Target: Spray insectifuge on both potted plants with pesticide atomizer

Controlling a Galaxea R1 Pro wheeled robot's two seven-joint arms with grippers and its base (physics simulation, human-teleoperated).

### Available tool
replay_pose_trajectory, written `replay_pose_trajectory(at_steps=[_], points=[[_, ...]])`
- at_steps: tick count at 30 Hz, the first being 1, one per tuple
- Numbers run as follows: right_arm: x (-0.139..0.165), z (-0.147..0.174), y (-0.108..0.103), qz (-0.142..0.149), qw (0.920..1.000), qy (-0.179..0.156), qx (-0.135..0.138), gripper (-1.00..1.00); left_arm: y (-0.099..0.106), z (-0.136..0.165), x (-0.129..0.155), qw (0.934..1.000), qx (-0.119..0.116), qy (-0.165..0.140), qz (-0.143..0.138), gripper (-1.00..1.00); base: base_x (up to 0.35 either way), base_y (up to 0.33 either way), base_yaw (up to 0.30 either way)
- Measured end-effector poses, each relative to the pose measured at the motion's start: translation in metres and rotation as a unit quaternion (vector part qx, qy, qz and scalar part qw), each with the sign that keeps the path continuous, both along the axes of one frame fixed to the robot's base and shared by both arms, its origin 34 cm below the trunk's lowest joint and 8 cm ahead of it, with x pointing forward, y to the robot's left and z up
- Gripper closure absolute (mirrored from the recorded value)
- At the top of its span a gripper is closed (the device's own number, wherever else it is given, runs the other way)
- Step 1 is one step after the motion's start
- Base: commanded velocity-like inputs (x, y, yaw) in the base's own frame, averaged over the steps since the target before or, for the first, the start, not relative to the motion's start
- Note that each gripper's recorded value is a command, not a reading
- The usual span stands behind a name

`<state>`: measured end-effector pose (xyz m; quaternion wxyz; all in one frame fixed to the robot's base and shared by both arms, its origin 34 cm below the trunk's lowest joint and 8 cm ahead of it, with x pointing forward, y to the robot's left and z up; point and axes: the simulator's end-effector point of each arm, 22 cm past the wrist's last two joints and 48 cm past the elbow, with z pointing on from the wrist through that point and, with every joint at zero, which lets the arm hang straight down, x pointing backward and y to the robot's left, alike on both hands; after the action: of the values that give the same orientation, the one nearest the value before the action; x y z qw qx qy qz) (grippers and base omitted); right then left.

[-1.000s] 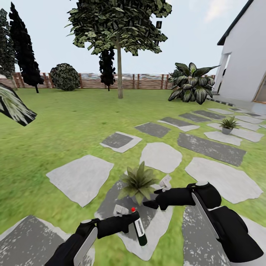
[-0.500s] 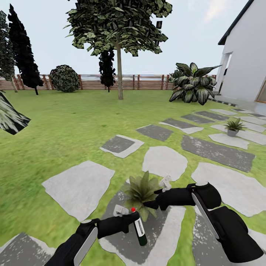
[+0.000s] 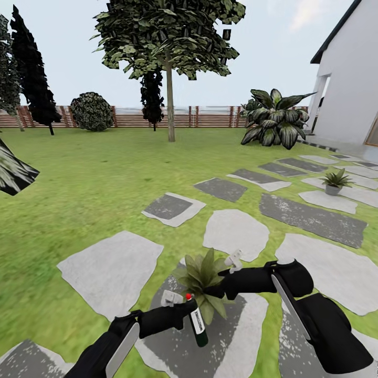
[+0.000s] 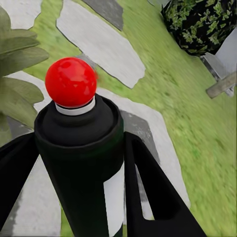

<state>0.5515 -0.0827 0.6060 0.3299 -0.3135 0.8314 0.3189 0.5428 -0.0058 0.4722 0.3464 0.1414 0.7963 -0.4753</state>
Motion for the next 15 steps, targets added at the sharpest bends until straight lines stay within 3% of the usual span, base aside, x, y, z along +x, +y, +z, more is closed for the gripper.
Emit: replay_pose_trajectory(at_steps=[1, 2, 15], points=[[-0.0002, 0.0002, 0.001, 0.001, 1.0, 0.0, 0.001, -1.0, 0.0, -0.0006, 0.0006, 1.0, 0.002, 0.0, 0.002, 1.0, 0.001, 0.0, 0.0], [-0.0003, 0.0003, 0.0015, 0.001, 1.0, 0.0, 0.001, 1.0, -0.0002, -0.0008, 0.0009, 1.0, 0.002, 0.001, 0.003, 1.0, 0.001, 0.0, 0.0], [-0.0007, 0.0002, 0.0025, 0.002, 1.0, 0.0, 0.001, 1.0, -0.0057, 0.0021, -0.0011, 1.0, -0.006, 0.005, 0.0, 1.0, 0.0, 0.0, 0.0]])
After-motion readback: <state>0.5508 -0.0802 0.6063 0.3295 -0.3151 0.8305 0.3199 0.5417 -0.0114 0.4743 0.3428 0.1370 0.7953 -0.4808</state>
